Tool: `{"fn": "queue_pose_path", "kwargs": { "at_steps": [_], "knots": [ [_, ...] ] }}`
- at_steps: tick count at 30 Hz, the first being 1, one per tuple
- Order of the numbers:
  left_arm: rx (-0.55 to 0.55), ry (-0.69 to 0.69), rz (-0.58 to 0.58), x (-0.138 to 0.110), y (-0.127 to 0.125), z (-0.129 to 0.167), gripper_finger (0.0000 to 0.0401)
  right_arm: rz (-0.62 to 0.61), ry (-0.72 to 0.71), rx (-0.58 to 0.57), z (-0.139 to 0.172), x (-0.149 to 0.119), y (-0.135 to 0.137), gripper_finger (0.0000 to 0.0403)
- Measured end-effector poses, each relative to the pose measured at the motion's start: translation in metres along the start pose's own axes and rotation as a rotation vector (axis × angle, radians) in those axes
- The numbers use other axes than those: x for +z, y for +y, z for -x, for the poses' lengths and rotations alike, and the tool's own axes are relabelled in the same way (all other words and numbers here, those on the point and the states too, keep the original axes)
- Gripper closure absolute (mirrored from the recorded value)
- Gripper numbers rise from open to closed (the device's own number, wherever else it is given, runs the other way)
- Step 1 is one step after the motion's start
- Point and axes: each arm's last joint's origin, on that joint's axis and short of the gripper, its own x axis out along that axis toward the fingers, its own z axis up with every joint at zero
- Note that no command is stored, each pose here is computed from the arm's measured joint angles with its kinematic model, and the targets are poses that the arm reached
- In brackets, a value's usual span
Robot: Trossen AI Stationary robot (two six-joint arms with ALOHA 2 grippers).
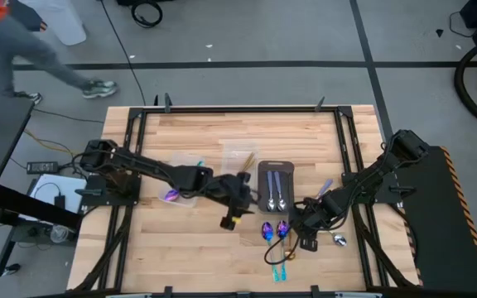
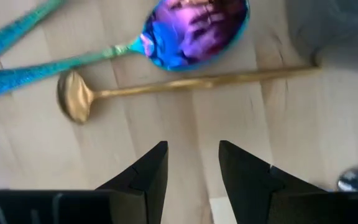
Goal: Sort silverware by color (type)
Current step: Put the purple spoon into the black bin
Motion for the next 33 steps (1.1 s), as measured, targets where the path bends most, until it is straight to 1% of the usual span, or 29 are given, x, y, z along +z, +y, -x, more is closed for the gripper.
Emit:
{"fn": "queue_pose_path", "kwargs": {
  "at_steps": [2, 6, 9, 12, 16, 22, 27, 33],
  "knots": [
    [-0.015, -0.008, -0.039, 0.002, -0.007, 0.000, 0.0257, -0.018, 0.027, -0.004, 0.000, -0.002, -0.001, 0.0249],
    [-0.026, -0.048, -0.087, 0.006, -0.016, 0.000, 0.0257, -0.071, 0.110, -0.052, 0.001, -0.008, -0.007, 0.0249],
    [-0.020, -0.096, -0.084, 0.011, -0.016, 0.001, 0.0257, -0.143, 0.168, -0.117, 0.002, -0.014, -0.013, 0.0250],
    [-0.018, -0.104, -0.085, 0.012, -0.016, 0.001, 0.0257, -0.209, 0.228, -0.185, 0.004, -0.019, -0.019, 0.0250],
    [-0.014, -0.111, -0.082, 0.013, -0.015, 0.001, 0.0257, -0.247, 0.265, -0.248, 0.006, -0.024, -0.023, 0.0250],
    [-0.022, -0.108, -0.063, 0.013, -0.018, 0.001, 0.0257, -0.251, 0.266, -0.250, 0.006, -0.024, -0.024, 0.0254],
    [-0.041, -0.058, -0.059, 0.009, -0.023, 0.003, 0.0257, -0.261, 0.260, -0.245, 0.005, -0.024, -0.023, 0.0267],
    [-0.071, -0.036, -0.049, 0.009, -0.035, 0.005, 0.0257, -0.316, 0.281, -0.220, -0.008, -0.032, -0.034, 0.0277]
  ]
}}
